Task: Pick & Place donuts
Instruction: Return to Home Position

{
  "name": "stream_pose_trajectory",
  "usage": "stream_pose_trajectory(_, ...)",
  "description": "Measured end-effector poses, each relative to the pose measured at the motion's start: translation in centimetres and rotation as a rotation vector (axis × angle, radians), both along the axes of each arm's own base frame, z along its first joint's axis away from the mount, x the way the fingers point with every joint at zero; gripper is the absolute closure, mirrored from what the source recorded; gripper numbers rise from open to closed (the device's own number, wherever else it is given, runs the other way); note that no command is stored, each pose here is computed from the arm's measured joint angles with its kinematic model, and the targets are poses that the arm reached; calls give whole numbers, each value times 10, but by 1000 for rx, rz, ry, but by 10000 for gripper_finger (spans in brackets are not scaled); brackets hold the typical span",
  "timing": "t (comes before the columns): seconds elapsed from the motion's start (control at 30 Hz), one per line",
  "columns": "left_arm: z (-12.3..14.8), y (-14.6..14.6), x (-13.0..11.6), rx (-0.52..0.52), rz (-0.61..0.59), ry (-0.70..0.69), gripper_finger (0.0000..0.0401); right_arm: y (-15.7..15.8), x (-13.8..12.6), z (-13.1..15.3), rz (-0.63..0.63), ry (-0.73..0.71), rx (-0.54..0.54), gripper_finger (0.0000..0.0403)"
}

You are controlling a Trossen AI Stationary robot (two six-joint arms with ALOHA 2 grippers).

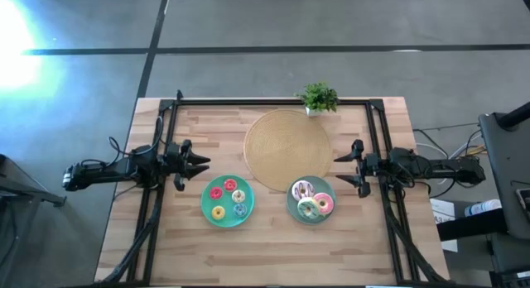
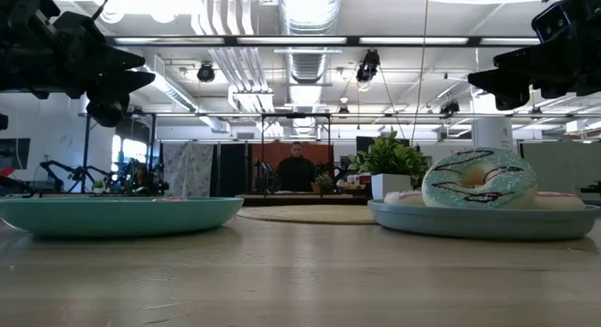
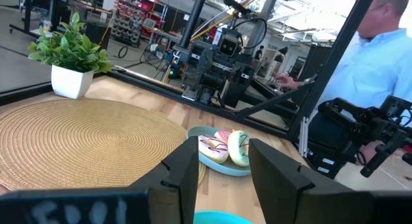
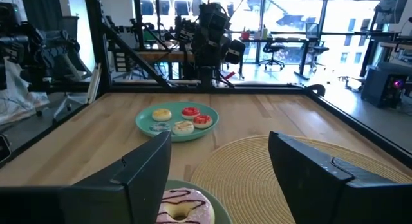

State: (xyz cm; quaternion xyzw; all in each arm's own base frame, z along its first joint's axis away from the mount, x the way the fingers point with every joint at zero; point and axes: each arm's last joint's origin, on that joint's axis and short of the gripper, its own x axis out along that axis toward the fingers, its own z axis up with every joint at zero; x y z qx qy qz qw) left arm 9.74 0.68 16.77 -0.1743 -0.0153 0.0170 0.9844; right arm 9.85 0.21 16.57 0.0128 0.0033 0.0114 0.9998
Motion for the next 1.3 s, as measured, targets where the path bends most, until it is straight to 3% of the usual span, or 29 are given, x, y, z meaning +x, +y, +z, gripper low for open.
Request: stream_pose_trajectory(1.3, 0, 0, 0, 0, 0, 0, 291, 0, 0, 0, 0, 0, 0, 153)
